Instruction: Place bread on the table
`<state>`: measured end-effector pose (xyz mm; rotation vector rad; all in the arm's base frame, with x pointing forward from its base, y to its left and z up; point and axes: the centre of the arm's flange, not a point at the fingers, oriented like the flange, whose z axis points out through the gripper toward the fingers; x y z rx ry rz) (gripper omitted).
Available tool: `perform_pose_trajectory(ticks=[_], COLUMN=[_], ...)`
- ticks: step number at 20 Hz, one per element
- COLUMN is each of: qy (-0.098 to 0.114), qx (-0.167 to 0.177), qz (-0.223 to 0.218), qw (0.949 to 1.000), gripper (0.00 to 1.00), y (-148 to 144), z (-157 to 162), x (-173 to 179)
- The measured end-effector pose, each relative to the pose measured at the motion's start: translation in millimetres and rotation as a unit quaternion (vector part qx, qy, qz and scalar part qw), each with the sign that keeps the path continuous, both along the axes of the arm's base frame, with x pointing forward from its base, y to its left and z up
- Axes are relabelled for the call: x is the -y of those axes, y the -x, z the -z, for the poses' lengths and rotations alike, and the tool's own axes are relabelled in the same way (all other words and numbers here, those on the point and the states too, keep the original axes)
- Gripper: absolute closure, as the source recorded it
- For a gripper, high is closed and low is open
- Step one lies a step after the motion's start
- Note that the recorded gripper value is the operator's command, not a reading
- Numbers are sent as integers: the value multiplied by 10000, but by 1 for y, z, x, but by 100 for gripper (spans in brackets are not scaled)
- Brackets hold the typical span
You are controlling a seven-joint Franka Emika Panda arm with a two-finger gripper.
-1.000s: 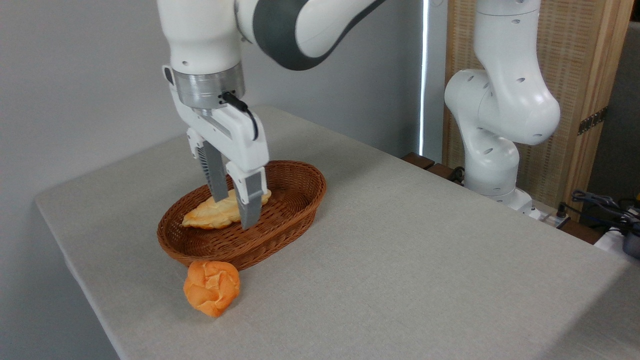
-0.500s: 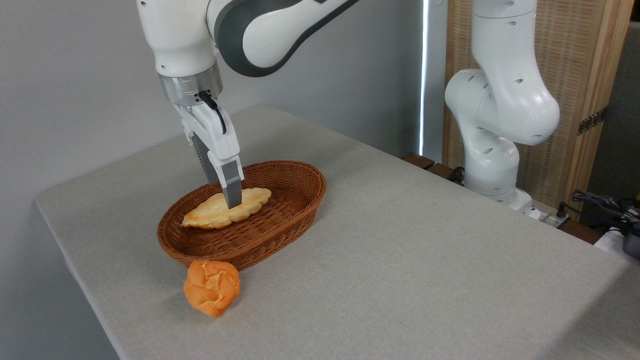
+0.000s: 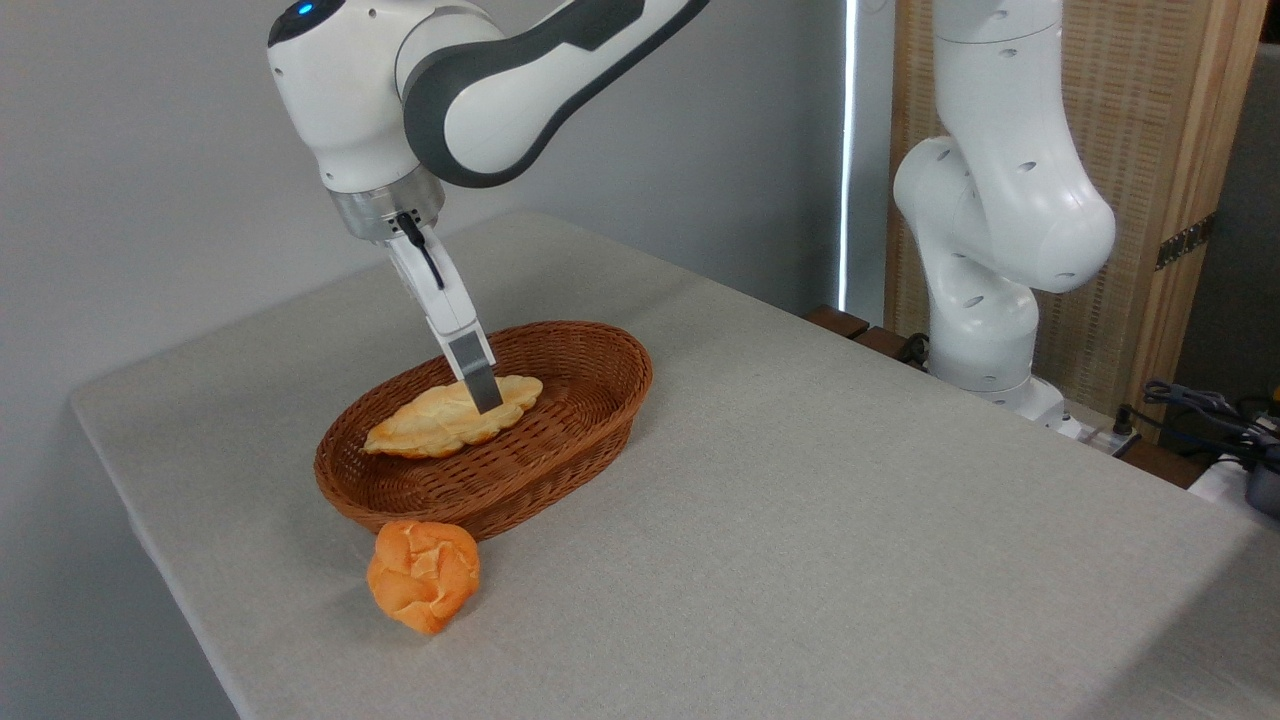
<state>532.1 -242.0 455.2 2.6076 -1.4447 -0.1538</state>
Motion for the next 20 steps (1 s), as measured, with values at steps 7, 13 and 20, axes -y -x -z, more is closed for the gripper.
perform_pose_trajectory(ticks=[7,13,20], qy=[-164,-266,-553], qx=[-145,-178,-62], qz=[109,182,469], qw=[9997,9993,9973], gripper=[0,0,14], y=[-2,-4,0], z=[23,35,40], x=[5,8,19])
